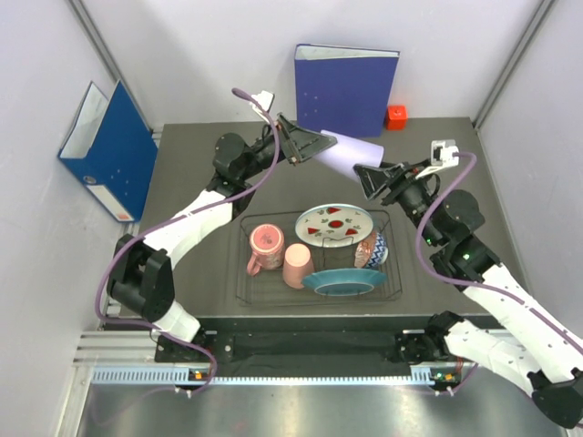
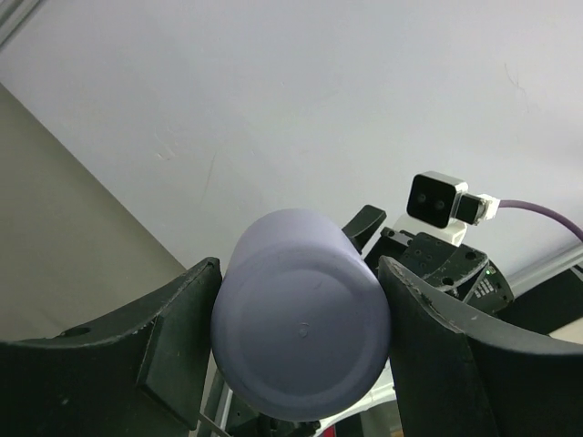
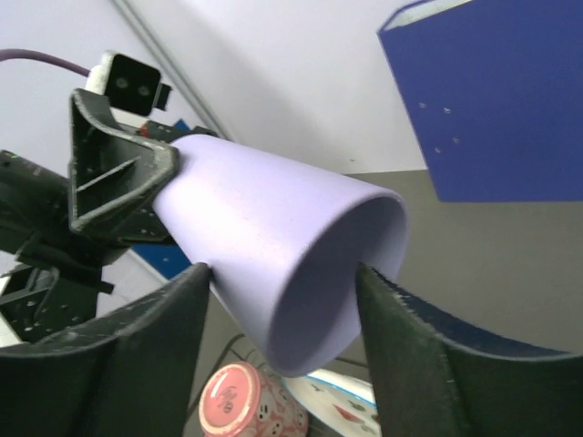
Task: Unload the mixed dishes from the dish rack
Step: Pick up the cup from the dish rack.
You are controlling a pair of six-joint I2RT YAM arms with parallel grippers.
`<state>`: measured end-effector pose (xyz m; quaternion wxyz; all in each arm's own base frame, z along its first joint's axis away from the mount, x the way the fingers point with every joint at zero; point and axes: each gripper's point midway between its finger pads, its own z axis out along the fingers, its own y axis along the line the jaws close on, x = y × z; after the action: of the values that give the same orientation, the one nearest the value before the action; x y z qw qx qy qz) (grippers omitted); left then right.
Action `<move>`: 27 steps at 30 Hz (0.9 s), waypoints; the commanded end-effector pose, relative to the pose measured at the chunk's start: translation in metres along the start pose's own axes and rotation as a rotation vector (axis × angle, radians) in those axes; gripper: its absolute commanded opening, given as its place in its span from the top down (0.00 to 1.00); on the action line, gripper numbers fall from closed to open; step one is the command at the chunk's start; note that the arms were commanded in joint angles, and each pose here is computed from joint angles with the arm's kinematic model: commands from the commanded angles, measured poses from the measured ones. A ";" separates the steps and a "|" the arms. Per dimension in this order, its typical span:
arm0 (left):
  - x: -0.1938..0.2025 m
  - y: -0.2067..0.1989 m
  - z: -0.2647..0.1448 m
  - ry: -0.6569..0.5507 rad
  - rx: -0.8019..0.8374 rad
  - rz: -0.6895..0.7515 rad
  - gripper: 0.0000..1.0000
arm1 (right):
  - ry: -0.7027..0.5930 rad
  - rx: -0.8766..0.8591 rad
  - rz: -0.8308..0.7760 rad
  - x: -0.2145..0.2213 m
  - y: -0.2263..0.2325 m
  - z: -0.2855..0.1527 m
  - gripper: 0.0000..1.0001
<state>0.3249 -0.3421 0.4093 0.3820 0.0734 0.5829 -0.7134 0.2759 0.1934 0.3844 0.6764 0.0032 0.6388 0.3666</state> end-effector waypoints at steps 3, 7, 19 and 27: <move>-0.002 -0.029 -0.002 0.003 0.106 0.045 1.00 | -0.069 -0.146 0.037 -0.028 0.032 0.006 0.52; 0.001 -0.022 -0.002 0.009 0.093 0.036 1.00 | -0.044 -0.183 0.033 -0.022 0.038 0.007 0.68; -0.037 0.017 -0.037 -0.130 -0.384 0.255 0.01 | -0.126 0.344 -0.078 -0.074 -0.045 -0.011 1.00; -0.064 0.054 -0.120 -0.352 -0.836 0.275 0.01 | -0.030 0.874 -0.172 -0.117 -0.152 -0.009 1.00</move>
<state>0.3553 -0.2556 0.3907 0.5323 -0.0667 0.6940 -0.4802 0.3284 0.0805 0.4283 0.6993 0.1737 0.6785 0.1433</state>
